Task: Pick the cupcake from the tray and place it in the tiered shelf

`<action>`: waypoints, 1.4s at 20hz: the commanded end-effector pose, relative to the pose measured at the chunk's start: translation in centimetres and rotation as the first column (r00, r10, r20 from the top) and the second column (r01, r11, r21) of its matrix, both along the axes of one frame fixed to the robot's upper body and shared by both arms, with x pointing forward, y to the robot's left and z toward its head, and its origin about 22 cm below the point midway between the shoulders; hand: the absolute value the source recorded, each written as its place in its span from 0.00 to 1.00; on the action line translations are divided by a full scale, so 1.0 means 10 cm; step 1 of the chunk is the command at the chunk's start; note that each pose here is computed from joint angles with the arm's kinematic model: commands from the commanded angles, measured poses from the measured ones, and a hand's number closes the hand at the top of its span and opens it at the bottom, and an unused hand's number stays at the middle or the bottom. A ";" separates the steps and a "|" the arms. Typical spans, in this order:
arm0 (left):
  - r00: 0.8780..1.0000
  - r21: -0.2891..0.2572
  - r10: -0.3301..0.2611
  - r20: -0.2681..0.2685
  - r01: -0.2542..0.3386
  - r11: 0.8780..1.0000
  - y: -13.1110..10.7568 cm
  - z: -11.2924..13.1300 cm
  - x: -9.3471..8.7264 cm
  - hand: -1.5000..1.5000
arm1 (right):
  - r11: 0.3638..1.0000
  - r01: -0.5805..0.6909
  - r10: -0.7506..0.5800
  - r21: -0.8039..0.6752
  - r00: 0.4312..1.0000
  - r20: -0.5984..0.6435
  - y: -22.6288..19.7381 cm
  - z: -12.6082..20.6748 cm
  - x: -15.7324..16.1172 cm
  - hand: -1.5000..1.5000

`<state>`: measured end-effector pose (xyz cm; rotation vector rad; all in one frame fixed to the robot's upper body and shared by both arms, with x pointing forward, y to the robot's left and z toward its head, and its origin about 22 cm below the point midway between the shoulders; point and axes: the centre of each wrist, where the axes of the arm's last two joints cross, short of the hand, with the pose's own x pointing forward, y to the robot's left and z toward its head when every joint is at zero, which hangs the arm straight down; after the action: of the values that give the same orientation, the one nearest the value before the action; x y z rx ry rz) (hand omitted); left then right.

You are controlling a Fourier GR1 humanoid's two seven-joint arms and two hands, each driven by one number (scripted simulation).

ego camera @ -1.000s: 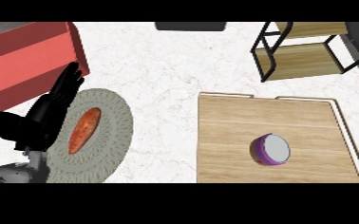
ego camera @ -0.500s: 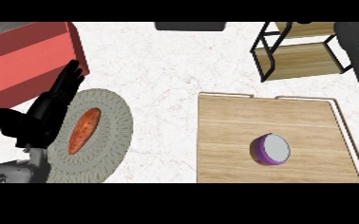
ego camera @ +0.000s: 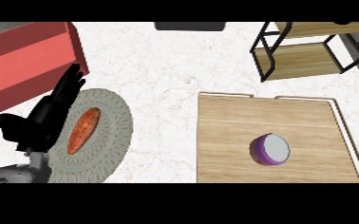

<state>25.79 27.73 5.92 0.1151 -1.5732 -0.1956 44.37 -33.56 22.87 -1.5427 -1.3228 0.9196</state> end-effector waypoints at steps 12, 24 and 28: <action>1.000 0.006 0.019 0.000 -0.019 1.000 0.00 0.00 -0.09 0.50 | 0.989 0.135 -0.140 0.064 0.987 0.073 0.05 0.73 0.00 0.00; 1.000 -0.015 0.024 -0.013 -0.024 1.000 0.09 0.11 -0.02 0.50 | 0.774 0.033 -0.294 0.632 0.903 0.313 -0.34 1.77 -0.44 0.00; 0.999 -0.003 0.046 -0.011 -0.046 0.999 0.08 0.00 -0.07 0.50 | 0.614 -0.001 -0.342 0.789 0.901 0.267 -0.76 2.03 -0.76 0.00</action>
<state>25.36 28.35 6.18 0.1321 -1.5549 -0.1649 39.21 -38.35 41.01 -1.2884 -1.5118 0.0196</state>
